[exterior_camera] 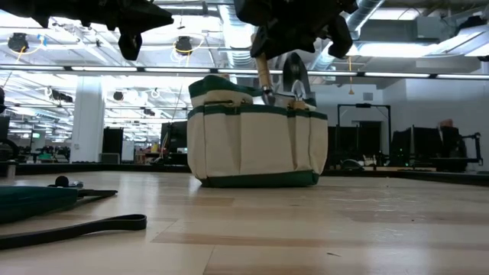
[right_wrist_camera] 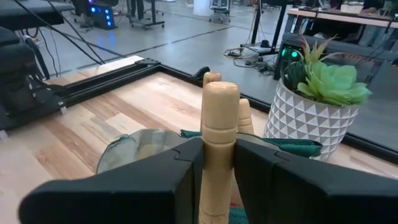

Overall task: Pick & Place Garden tools in Gardening bag
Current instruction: Put the trowel into the gardening bag

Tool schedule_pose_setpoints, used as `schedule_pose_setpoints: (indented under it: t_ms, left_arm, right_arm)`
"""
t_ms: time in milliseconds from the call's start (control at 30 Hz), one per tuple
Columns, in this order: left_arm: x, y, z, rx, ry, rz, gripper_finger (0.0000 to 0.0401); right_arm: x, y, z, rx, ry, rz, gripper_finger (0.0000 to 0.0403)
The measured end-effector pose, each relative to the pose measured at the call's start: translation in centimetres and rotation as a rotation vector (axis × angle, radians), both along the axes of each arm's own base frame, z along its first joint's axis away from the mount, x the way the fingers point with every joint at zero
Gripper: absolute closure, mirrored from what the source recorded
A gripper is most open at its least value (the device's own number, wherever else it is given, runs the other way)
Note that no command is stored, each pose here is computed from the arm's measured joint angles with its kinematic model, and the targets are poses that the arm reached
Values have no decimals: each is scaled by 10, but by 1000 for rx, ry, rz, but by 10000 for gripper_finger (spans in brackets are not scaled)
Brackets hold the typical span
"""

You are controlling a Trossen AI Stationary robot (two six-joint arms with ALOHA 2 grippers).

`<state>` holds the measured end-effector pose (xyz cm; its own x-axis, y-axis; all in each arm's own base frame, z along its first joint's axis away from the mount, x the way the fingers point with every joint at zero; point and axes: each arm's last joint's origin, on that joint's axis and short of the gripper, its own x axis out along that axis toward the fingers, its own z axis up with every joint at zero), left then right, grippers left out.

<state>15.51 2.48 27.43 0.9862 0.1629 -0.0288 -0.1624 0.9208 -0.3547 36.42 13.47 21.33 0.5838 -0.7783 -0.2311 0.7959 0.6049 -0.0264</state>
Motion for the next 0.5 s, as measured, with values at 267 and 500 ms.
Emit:
schedule_pose_setpoints:
  t_ms: [267, 500]
  left_arm:
    - [0, 0, 0, 0, 0, 0, 398]
    - [0, 0, 0, 0, 1, 0, 398]
  right_arm:
    - [4, 4, -19, -5, 23, -3, 340]
    - [7, 12, -27, -7, 12, 10, 337]
